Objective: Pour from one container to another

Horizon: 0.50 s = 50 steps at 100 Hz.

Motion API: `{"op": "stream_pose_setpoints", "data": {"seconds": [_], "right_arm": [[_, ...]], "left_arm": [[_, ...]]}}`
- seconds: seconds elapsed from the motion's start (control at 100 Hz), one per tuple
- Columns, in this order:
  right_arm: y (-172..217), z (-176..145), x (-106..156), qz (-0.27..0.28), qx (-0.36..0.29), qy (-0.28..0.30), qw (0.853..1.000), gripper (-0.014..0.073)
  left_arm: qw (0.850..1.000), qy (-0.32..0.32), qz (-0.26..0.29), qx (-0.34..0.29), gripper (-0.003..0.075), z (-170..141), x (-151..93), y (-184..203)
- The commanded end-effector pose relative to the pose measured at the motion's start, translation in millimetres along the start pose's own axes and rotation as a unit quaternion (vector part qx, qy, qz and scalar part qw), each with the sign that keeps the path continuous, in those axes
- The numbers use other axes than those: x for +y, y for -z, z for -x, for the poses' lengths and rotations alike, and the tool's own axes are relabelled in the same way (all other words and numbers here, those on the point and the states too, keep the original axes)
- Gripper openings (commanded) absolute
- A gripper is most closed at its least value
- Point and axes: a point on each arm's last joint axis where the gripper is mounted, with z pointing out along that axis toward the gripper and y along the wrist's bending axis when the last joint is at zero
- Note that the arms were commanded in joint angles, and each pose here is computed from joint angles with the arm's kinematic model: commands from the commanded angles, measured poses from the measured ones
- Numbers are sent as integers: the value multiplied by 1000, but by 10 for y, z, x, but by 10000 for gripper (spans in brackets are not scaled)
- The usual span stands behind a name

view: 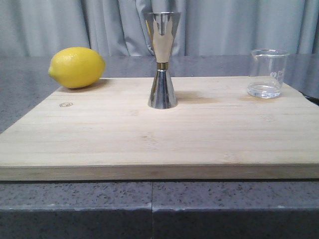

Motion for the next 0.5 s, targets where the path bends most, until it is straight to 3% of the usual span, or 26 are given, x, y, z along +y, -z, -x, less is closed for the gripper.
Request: {"op": "stream_pose_setpoints", "data": {"seconds": [0.0,0.15,0.31,0.49], "right_arm": [[49,101,-19,-7,-40,3,999,170],[49,101,-20,-8,-40,4,999,-74],[51,120,-27,-12,-50,8,999,-71],[52,127,-26,-12,-54,8,998,-71]], "left_arm": [[999,7,-2,-41,220,102,9,57],[999,7,-2,-41,91,102,9,57],[999,7,-3,-41,-20,104,8,52],[999,7,-3,-41,-18,104,8,52]]}}
